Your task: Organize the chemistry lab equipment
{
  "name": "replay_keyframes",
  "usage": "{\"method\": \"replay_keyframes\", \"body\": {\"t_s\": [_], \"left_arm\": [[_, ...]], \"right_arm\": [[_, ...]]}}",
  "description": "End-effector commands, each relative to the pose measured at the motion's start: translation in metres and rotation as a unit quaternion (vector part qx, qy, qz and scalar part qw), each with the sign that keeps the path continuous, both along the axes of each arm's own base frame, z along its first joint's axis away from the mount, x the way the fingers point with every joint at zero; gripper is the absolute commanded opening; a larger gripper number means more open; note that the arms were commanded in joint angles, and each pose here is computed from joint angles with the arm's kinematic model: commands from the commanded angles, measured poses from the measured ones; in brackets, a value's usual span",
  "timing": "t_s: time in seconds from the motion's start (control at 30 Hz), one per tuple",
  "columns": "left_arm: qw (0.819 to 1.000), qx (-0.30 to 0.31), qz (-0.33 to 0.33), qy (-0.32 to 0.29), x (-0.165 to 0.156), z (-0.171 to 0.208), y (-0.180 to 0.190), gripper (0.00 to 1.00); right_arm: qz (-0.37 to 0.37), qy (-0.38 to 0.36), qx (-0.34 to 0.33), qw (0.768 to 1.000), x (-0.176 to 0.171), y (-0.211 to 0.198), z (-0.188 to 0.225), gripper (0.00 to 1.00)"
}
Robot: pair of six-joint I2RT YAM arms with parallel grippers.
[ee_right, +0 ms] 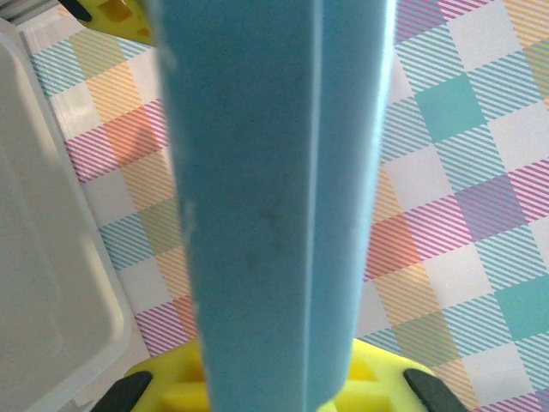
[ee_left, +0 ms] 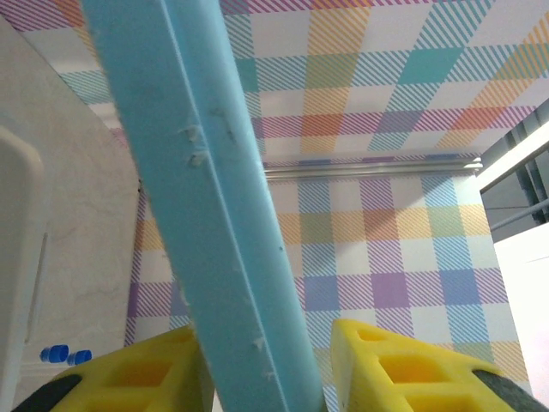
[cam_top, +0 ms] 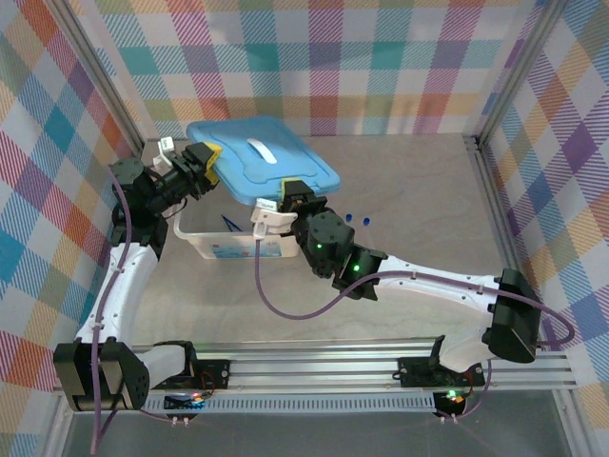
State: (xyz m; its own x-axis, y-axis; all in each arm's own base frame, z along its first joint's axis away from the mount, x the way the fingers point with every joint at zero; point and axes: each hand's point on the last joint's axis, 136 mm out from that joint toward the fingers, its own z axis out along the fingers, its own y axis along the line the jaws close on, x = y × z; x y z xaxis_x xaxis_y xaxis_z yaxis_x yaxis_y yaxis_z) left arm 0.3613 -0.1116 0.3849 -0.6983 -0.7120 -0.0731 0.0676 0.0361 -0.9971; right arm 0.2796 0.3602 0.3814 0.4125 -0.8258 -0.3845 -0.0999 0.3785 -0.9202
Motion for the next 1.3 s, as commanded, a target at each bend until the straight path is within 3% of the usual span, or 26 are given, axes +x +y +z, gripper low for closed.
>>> {"method": "replay_keyframes", "body": {"t_s": [0.0, 0.23, 0.63, 0.7, 0.93, 1.27], "left_arm": [[1.000, -0.012, -0.010, 0.002, 0.000, 0.007, 0.002, 0.38], [0.999, -0.037, -0.018, 0.007, 0.007, 0.006, 0.001, 0.35], [0.999, -0.050, -0.021, 0.004, 0.008, 0.007, 0.001, 0.04], [0.998, -0.061, -0.020, 0.000, 0.009, 0.009, 0.001, 0.00], [0.993, -0.113, -0.016, -0.019, 0.014, 0.018, 0.006, 0.00], [0.991, -0.126, -0.005, -0.045, 0.015, 0.033, 0.010, 0.00]], "right_arm": [[0.004, -0.031, 0.045, 0.998, -0.007, 0.002, 0.027, 0.00], [0.005, -0.033, 0.024, 0.999, -0.007, 0.008, 0.020, 0.00], [0.001, -0.040, 0.015, 0.999, -0.006, 0.008, 0.018, 0.00], [0.000, -0.040, 0.014, 0.999, -0.007, 0.008, 0.017, 0.07], [-0.007, -0.034, 0.016, 0.999, -0.006, 0.003, 0.013, 0.26], [-0.013, -0.028, 0.032, 0.999, -0.008, -0.006, 0.015, 0.52]]}}
